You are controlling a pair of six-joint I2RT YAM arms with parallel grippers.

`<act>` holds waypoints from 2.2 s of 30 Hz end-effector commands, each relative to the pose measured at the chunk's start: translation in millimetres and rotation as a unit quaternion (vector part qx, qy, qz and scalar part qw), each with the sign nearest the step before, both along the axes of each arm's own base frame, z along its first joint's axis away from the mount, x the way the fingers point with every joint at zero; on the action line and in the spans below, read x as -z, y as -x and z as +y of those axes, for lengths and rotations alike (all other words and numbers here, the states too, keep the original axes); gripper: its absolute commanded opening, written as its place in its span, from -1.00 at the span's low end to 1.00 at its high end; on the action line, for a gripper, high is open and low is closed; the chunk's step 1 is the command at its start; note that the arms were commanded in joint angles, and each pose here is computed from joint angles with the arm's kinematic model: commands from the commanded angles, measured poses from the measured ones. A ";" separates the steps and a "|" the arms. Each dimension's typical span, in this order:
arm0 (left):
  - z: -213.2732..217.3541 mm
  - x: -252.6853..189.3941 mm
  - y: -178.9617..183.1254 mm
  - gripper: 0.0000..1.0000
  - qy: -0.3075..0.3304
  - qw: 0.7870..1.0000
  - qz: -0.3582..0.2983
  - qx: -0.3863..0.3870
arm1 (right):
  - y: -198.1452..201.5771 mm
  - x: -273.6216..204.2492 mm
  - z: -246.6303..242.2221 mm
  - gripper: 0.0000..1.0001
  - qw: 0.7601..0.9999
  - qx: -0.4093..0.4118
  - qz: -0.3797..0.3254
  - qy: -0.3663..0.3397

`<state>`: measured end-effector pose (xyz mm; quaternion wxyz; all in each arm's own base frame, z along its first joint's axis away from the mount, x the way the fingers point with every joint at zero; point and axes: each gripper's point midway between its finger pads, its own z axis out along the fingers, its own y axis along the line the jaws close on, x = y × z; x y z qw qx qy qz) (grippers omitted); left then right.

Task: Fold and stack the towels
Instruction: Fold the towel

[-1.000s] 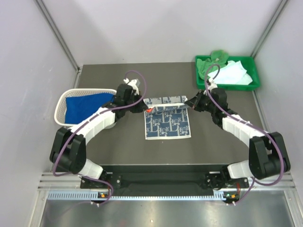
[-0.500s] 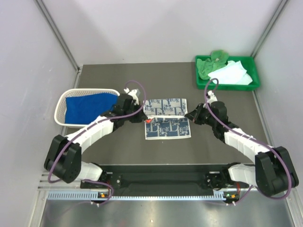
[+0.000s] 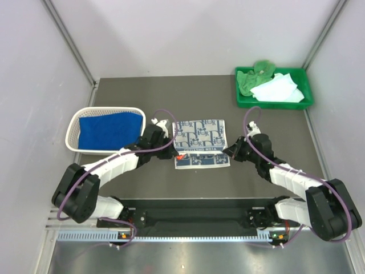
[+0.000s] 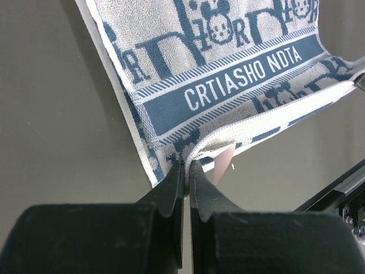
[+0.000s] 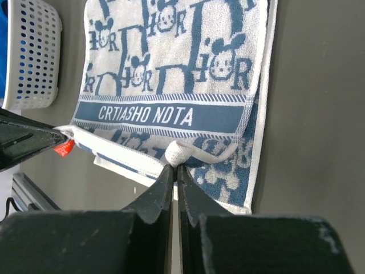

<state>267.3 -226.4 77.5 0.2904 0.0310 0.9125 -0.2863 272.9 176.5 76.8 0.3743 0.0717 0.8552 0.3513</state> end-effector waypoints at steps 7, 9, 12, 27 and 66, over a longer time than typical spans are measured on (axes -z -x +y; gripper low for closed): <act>14.5 6.6 -4.4 -1.00 -0.020 0.999 -0.020 -0.035 | -10.9 -2.7 -8.3 -1.00 0.999 0.029 -0.035 0.012; 13.8 9.1 -2.4 -1.00 -0.021 0.999 -0.018 -0.033 | -10.2 -3.1 -8.7 -1.00 0.999 0.032 -0.037 0.011; 13.3 14.4 0.2 -1.00 -0.023 0.999 -0.015 -0.028 | -7.4 -0.5 -9.1 -1.00 0.999 0.032 -0.035 0.010; -0.5 1.8 16.7 -0.16 0.016 0.999 -0.032 0.002 | 14.0 -9.4 -25.1 -0.24 0.996 0.065 -0.055 0.013; -0.7 -53.6 -135.9 -0.48 -0.027 0.993 -0.061 -0.101 | -145.3 -17.7 27.5 -0.29 0.972 0.038 -0.031 0.228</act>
